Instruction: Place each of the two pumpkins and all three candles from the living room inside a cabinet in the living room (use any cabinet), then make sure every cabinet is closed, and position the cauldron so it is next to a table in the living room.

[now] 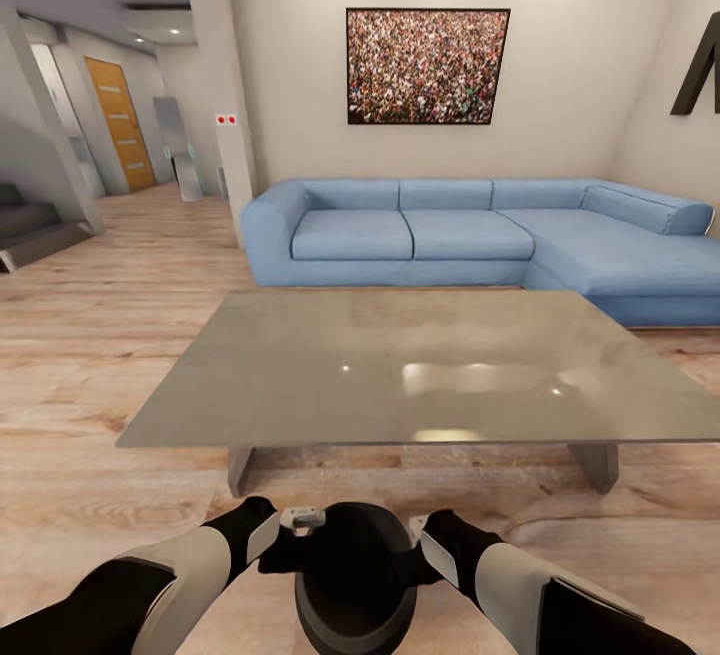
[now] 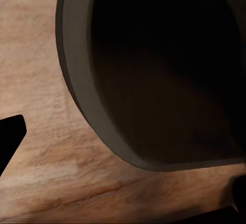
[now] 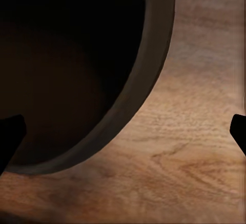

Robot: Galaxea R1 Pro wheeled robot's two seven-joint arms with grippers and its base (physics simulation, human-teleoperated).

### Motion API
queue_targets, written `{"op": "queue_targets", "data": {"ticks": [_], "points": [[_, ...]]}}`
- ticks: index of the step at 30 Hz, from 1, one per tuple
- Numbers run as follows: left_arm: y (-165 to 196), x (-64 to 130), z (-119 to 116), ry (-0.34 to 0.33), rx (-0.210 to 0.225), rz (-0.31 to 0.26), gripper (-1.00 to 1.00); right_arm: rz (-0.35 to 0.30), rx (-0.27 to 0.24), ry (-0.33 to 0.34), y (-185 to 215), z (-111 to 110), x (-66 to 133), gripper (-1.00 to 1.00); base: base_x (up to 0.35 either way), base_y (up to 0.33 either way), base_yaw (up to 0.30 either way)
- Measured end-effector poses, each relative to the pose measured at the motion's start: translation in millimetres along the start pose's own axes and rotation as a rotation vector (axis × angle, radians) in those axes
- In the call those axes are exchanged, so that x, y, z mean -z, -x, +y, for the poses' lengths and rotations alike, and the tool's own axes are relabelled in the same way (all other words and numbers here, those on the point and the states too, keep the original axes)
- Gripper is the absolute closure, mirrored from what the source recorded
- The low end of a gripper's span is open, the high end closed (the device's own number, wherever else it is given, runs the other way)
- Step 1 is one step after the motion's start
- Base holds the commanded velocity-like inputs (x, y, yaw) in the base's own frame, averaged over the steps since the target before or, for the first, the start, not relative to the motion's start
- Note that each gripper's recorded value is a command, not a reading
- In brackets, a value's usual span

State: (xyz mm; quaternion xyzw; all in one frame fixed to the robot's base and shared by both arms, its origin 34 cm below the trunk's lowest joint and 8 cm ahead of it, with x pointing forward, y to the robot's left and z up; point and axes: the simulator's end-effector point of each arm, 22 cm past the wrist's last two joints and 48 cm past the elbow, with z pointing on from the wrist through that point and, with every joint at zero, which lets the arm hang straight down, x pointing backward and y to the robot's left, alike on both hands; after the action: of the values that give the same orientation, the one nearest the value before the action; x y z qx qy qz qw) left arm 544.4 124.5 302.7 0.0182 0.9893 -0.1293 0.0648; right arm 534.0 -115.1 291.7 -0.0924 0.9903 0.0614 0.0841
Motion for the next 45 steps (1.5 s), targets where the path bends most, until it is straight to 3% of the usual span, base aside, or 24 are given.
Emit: {"op": "queue_targets", "data": {"ticks": [15, 35, 39, 41, 45], "points": [[11, 30.7, -7, 0.003, 0.000, 0.008, -1.00, 0.005, -0.007, -0.002, 12, 0, 31.0, -1.00, 0.000, 0.000, 0.000], [18, 69.6, -14, 0.006, 0.005, 0.031, -1.00, 0.084, -0.004, 0.000, 13, 4, 72.9, -1.00, 0.000, 0.000, 0.000], [17, 79.2, 8, 0.034, 0.025, 0.039, -1.00, 0.086, -0.002, -0.003, 15, 3, 81.0, -1.00, 0.000, 0.000, 0.000], [-2, 79.2, 34, 0.064, 0.047, 0.063, -1.00, 0.086, -0.002, -0.005, 17, 2, 84.9, -1.00, 0.000, 0.000, 0.000], [-10, 84.4, 41, 0.071, 0.065, 0.076, -1.00, 0.086, -0.001, -0.008, 20, 1, 92.7, -1.00, -0.078, 0.000, 0.000]]}}
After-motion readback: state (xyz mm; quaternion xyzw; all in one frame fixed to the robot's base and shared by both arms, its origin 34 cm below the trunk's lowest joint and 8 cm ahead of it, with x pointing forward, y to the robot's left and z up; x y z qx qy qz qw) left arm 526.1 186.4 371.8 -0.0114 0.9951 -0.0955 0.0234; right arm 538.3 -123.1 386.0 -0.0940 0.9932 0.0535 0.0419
